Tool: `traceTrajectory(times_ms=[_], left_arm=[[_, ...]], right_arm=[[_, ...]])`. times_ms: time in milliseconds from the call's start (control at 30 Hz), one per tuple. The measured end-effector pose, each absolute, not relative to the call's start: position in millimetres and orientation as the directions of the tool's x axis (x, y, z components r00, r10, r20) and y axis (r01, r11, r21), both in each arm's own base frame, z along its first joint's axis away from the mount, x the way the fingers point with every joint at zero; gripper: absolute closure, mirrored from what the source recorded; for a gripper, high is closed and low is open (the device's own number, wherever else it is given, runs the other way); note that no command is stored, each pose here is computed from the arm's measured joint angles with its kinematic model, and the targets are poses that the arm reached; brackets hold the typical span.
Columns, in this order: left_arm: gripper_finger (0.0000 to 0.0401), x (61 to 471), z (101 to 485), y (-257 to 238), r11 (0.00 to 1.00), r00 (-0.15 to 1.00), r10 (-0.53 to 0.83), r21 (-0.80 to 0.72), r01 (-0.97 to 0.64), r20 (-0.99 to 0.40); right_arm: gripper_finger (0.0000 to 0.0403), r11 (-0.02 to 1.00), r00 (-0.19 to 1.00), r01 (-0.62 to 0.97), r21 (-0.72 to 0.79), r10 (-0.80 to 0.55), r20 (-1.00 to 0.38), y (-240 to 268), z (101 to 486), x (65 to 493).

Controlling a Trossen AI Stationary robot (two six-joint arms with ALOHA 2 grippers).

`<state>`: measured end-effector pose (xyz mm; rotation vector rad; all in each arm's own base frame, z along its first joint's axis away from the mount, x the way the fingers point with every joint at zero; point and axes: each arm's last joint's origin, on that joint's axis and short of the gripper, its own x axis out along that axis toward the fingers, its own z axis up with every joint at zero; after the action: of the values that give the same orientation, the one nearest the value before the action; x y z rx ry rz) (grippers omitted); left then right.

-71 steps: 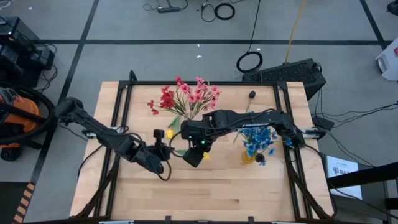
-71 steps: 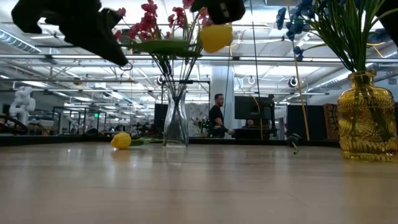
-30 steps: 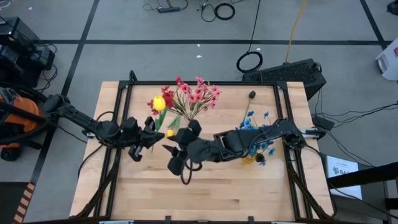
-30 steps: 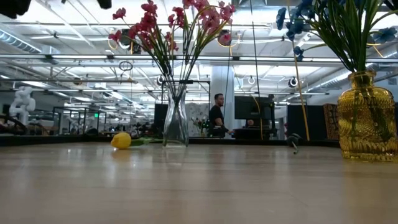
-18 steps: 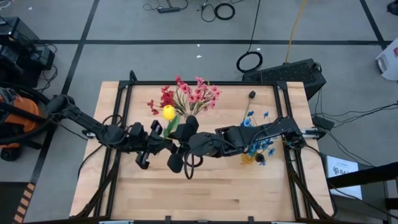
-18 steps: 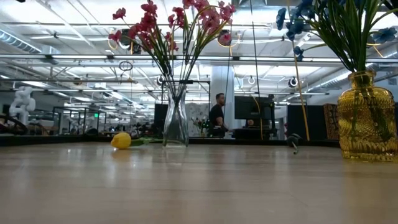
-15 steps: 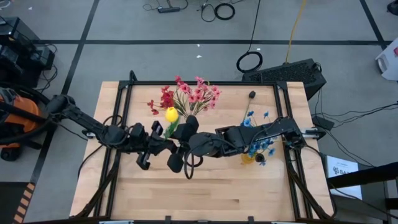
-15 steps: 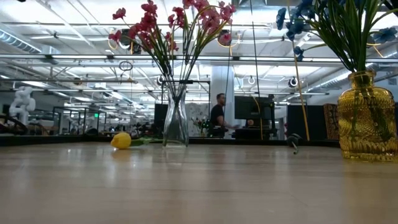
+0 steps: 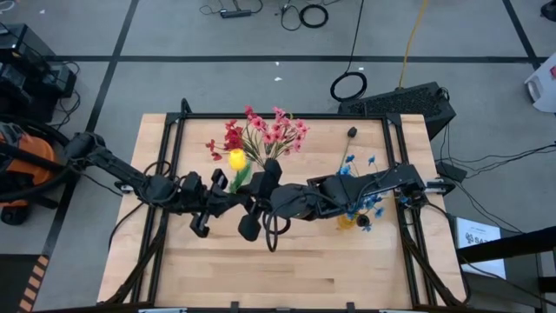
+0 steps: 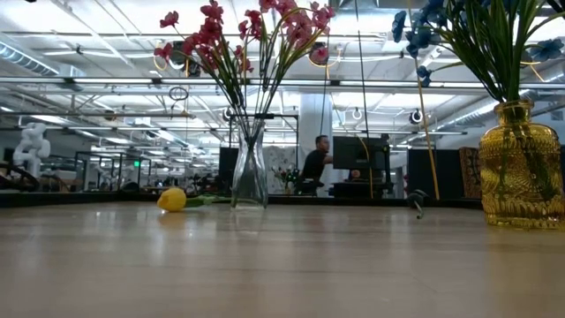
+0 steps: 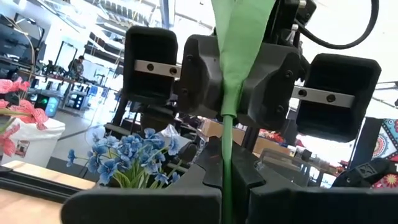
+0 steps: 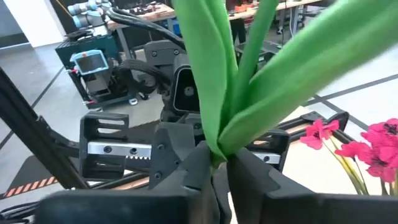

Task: Sort flowers into vase by color
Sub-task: Put the bottom yellow flower into the transparent vase

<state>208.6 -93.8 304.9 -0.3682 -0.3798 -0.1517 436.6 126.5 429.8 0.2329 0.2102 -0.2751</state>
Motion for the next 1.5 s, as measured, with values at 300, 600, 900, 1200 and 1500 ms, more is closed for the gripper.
traceTrajectory(times_ms=[300,600,900,1200,1500], left_arm=[[0.0401,208.9,304.3,-93.9,0.924,0.921,-0.077,-0.321,0.21,0.382],[0.0366,210.5,299.9,-94.8,0.925,0.937,-0.086,-0.323,0.201,0.339],[0.031,210.4,294.6,-94.1,0.925,0.96,-0.095,-0.334,0.184,0.265],[0.0306,203.0,294.4,-90.8,0.934,0.974,-0.113,-0.313,0.171,0.197],[0.0306,206.2,300.1,-92.4,0.943,0.984,-0.118,-0.296,0.154,0.136]], right_arm=[[0.0395,0.947,0.946,0.266,0.181,-0.22,-0.24,126.4,429.6,437.0],[0.0401,0.945,0.937,0.277,0.173,-0.225,-0.267,123.6,426.6,437.0],[0.0402,0.942,0.921,0.264,0.206,-0.183,-0.343,123.2,419.0,435.3],[0.0403,0.935,0.902,0.284,0.211,-0.186,-0.389,122.7,414.0,433.5],[0.0403,0.935,0.898,0.277,0.222,-0.17,-0.405,120.5,412.7,433.7]])
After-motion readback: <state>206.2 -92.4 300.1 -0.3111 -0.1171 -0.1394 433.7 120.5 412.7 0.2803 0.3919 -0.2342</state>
